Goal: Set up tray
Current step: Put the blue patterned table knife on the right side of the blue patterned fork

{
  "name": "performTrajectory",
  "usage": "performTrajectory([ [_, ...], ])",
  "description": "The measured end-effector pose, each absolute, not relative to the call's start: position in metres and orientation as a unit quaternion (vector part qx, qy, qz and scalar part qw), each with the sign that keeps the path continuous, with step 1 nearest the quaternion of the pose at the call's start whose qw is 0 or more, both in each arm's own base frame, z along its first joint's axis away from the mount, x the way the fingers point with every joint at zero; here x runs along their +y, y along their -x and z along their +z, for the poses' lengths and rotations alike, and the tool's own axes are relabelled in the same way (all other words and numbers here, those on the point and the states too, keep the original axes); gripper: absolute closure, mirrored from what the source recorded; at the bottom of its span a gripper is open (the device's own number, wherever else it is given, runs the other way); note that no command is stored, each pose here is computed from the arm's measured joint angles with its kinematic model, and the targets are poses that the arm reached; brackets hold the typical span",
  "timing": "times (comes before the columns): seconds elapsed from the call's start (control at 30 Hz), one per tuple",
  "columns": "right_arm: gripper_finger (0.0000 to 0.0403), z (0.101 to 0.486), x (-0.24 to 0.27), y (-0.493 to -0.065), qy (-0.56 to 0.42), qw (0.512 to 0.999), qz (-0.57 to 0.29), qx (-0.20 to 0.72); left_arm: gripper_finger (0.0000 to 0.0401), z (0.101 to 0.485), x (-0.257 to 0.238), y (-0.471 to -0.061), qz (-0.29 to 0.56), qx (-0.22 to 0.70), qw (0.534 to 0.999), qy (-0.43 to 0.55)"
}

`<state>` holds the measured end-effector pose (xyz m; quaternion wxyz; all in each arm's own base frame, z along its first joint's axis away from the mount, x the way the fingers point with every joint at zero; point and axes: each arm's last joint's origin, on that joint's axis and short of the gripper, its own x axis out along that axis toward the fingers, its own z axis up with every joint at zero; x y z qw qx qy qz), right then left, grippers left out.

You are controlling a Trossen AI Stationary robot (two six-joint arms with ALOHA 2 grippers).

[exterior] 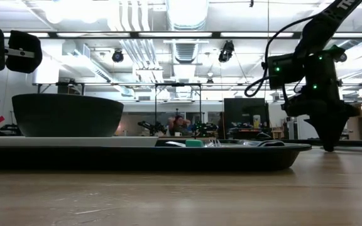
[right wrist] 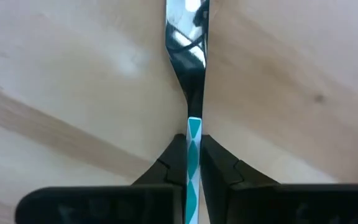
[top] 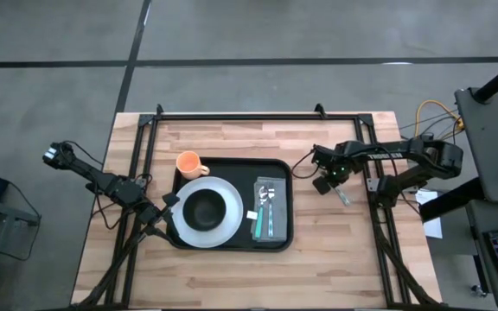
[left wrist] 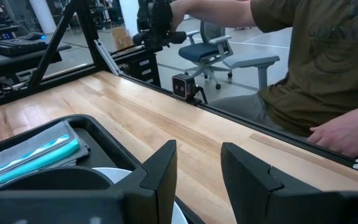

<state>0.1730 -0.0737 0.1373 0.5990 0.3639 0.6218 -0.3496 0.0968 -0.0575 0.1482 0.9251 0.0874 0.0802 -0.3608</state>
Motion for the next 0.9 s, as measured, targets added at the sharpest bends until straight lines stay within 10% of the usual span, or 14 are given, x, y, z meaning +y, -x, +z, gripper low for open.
performTrajectory([
  [0.9,0.0390,0.175,-0.011,-0.225,-0.496,0.568,-0.419,0.505,0.0294,0.148,-0.057,-0.097,-0.361,0.080,0.925,-0.087],
])
